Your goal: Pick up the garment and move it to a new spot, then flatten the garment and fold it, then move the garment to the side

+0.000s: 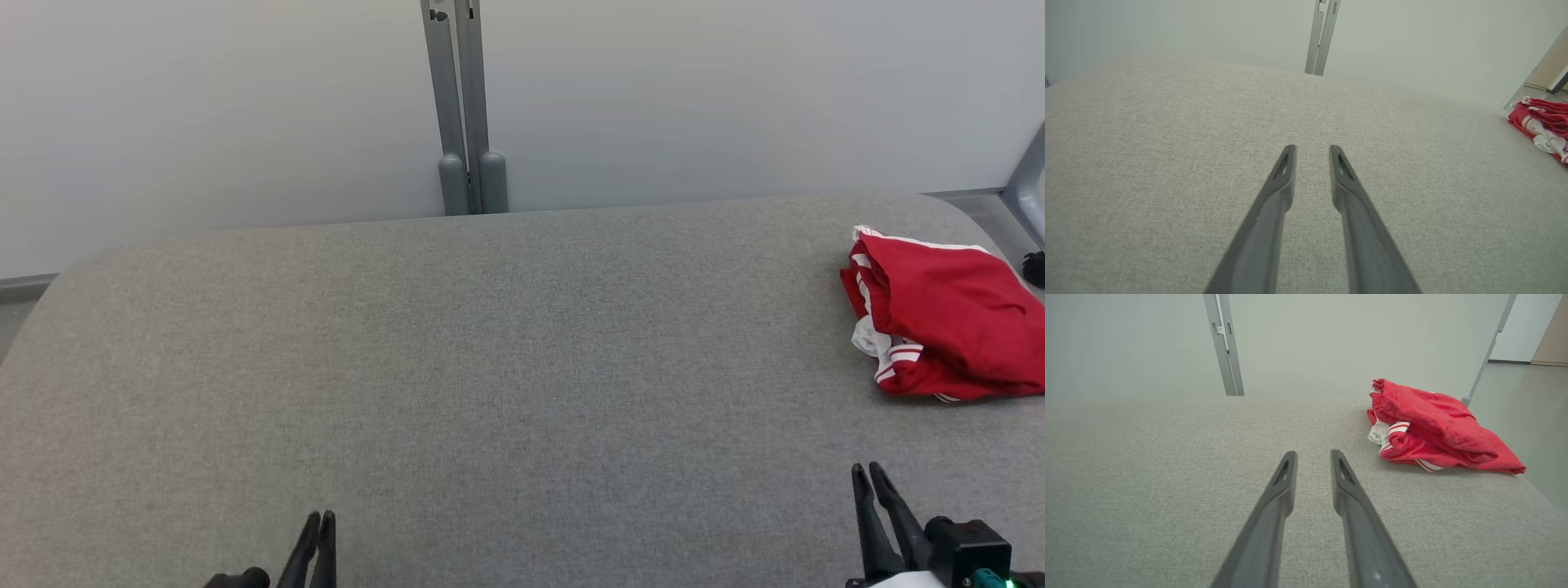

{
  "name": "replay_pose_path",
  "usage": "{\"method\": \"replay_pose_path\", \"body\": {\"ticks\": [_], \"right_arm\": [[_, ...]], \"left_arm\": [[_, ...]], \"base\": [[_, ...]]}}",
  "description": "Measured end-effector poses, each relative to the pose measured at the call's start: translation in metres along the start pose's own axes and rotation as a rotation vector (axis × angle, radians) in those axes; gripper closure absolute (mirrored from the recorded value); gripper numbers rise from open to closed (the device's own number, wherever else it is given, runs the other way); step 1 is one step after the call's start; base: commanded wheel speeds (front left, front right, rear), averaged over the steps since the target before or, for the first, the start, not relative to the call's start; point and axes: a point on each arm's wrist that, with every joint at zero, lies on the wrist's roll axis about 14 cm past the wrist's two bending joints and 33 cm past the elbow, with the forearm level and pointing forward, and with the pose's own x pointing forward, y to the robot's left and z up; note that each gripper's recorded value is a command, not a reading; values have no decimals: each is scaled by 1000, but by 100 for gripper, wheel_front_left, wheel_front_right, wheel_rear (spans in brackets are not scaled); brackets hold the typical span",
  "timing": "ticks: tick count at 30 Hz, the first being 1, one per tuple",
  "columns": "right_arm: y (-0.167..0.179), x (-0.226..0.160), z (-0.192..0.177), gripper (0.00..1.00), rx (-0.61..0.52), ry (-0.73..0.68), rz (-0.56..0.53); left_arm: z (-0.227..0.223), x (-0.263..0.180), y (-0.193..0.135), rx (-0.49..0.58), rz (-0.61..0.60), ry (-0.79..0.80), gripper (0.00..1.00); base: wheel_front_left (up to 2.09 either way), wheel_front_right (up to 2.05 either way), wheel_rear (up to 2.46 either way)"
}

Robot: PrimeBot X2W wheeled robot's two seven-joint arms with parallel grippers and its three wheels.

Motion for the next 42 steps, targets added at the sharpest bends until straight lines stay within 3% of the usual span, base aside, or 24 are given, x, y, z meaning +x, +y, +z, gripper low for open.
{"method": "replay_pose_path", "body": {"ticks": [6, 42], "right_arm": [[-4, -2, -13, 100, 89, 52, -31], [-13, 25, -2, 100, 716, 34, -115]], "left_arm": [[-9, -3, 5, -76, 29, 32, 100], [21, 25, 27, -592, 114, -26, 100]], "base": [[0, 0, 0], [0, 0, 0]]}}
